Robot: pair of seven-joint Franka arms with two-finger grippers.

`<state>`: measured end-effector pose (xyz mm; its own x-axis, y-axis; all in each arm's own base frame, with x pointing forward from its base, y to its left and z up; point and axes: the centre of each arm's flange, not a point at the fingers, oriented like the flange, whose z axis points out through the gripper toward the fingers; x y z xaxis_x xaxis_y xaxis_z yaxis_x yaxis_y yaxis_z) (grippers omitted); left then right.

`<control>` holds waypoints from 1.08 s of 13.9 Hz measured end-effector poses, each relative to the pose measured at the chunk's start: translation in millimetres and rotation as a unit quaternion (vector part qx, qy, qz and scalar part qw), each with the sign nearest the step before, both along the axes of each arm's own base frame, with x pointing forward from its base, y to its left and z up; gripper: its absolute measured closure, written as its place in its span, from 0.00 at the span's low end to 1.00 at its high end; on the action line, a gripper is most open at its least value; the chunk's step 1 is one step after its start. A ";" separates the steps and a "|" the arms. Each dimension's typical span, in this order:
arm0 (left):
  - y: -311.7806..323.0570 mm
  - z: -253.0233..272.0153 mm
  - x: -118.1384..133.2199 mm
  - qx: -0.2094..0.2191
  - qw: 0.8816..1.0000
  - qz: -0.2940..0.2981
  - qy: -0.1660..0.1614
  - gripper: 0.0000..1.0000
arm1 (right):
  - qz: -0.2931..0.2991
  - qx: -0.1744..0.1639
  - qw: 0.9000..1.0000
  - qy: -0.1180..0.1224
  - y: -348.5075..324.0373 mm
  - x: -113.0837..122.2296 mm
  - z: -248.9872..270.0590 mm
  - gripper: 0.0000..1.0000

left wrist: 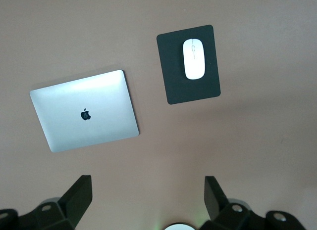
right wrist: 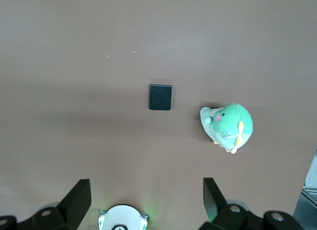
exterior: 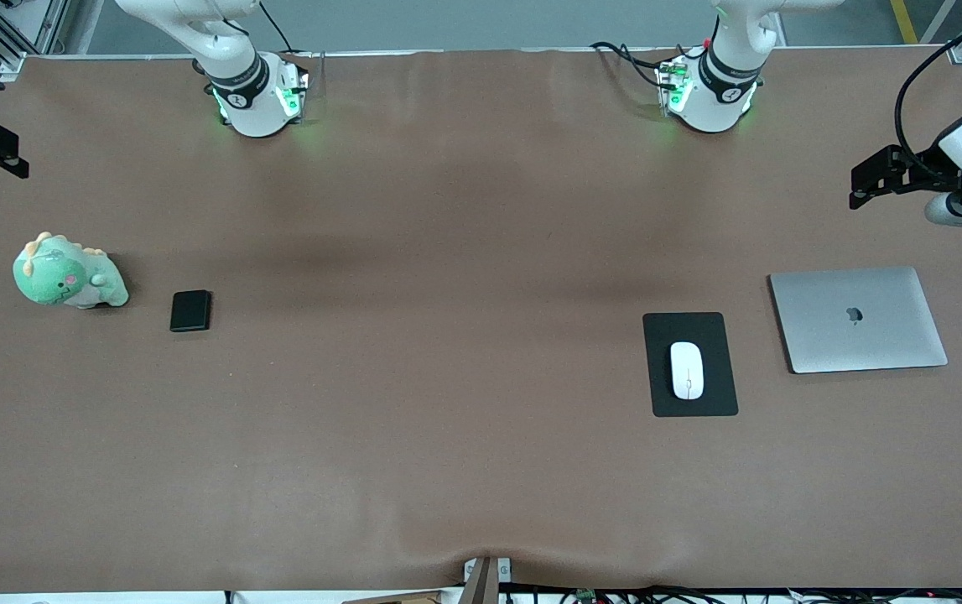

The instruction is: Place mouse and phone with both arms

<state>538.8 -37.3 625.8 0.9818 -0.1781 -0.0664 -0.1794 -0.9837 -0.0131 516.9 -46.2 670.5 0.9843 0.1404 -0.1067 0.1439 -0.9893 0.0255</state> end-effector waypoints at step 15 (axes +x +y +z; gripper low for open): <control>1.4 -1.4 1.0 0.000 1.000 0.001 0.001 0.00 | 0.016 0.000 1.000 -0.010 15.9 2.5 2.4 0.00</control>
